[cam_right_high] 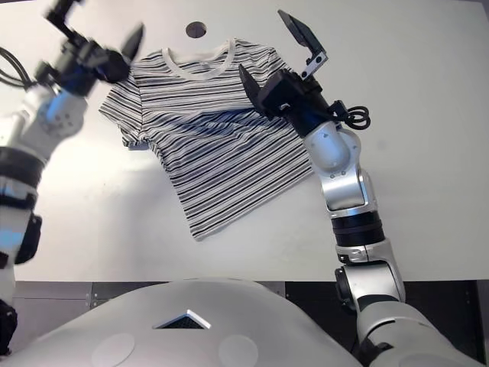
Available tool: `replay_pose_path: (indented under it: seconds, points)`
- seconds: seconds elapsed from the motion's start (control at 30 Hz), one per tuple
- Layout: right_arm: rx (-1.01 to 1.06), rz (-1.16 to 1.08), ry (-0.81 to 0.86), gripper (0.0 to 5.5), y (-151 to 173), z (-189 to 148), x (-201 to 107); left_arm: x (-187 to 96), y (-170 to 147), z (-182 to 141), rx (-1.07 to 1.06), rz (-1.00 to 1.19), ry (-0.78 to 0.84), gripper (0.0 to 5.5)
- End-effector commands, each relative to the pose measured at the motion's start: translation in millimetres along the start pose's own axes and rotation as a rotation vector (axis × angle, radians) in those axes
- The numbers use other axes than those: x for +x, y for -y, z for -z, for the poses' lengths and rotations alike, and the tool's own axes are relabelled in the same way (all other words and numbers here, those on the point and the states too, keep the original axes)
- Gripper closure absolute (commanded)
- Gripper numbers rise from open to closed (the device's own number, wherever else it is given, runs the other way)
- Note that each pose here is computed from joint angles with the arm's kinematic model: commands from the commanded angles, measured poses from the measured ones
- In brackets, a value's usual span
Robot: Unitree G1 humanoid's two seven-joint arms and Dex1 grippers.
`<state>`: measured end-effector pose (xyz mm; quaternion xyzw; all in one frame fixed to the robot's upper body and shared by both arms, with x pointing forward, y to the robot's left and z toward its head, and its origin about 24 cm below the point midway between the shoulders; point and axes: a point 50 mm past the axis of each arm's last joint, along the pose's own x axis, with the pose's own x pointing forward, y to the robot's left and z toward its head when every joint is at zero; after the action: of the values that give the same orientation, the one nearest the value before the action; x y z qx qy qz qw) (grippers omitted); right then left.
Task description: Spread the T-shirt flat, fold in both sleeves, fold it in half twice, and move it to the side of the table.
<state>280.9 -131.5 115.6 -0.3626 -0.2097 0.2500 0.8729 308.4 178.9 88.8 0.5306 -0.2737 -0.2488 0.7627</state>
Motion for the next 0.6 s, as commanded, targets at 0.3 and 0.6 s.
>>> replay_pose_path:
  seconds: [0.3, 0.6]
  points:
    - [-0.162, 0.007, 0.053, 0.94, 35.2, -16.7, 15.0, -56.3, 94.7, -87.2, -0.076, 0.809, 0.225, 0.71]
    - [-0.156, -0.132, -0.012, 0.94, 9.8, 4.8, 26.3, -157.1, 72.1, -93.3, -0.192, 1.126, 0.138, 0.71]
